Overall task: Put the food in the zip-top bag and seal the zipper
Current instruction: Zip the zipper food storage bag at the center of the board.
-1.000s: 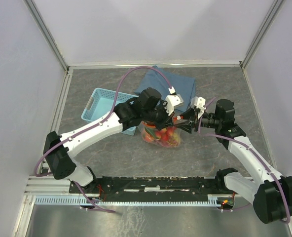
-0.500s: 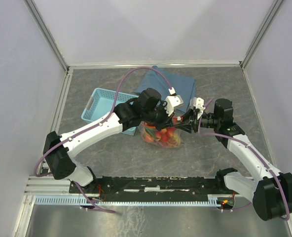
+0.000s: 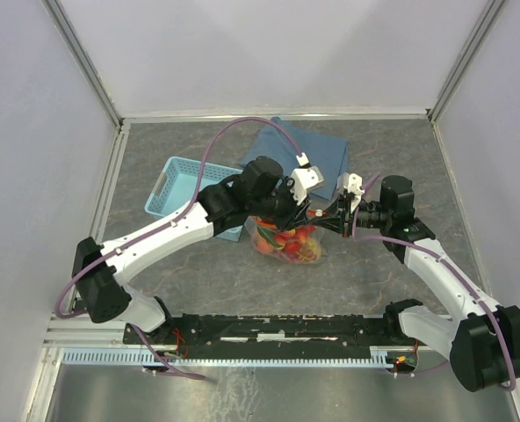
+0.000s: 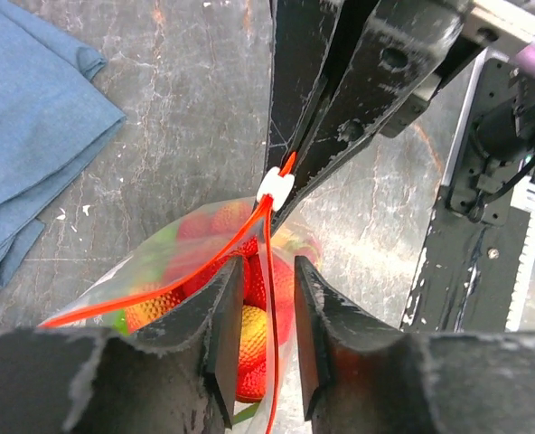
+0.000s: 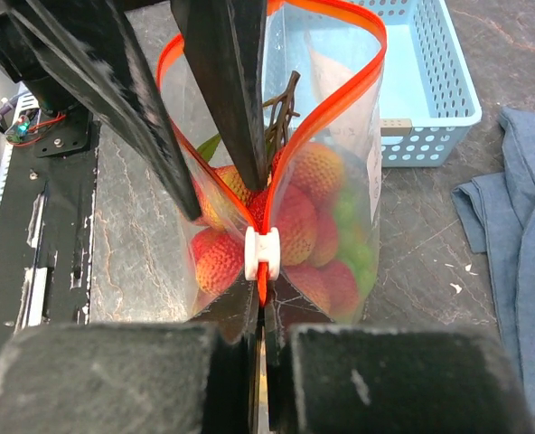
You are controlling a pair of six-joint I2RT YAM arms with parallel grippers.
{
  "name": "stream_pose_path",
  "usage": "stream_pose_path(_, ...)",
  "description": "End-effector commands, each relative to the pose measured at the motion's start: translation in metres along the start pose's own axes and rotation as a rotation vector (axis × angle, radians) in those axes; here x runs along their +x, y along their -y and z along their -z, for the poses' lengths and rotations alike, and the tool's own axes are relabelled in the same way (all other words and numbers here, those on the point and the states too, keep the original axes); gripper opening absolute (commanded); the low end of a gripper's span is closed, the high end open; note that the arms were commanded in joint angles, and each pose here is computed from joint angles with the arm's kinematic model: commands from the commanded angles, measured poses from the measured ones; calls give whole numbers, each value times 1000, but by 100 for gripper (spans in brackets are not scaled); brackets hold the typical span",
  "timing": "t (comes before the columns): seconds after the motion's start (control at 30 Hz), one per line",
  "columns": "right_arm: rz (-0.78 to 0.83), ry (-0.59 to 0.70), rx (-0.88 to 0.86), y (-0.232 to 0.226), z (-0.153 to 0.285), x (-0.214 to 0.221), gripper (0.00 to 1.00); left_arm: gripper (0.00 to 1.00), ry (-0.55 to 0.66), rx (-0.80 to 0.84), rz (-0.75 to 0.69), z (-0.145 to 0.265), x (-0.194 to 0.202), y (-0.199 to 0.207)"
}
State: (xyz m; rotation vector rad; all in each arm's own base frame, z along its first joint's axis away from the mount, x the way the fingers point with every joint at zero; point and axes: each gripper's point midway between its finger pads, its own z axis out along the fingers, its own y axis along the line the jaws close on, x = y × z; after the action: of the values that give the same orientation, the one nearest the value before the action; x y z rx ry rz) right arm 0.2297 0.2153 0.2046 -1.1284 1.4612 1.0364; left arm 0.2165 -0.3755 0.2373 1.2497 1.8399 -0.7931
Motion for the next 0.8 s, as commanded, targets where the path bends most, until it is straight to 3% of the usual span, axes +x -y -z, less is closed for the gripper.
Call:
stream_pose_path(0.0,64,41,-15,-2,2,-30,2,41,149,-20,-114,23,-44,1)
stream_pose_path(0.13,35,37,6,1,2,-33,2,57,184,0,-151,22,-53,4)
stream_pose_path(0.27,11,33,-13,-2,1,-34,2,63,200,32,-184,14,-58,6)
stream_pose_path(0.57,35,15,-58,-12,4,-30,2,64,166,140,-242,-7,-56,15)
stream_pose_path(0.77,31,13,-68,-12,3,-28,2,55,145,208,-237,-16,-49,17)
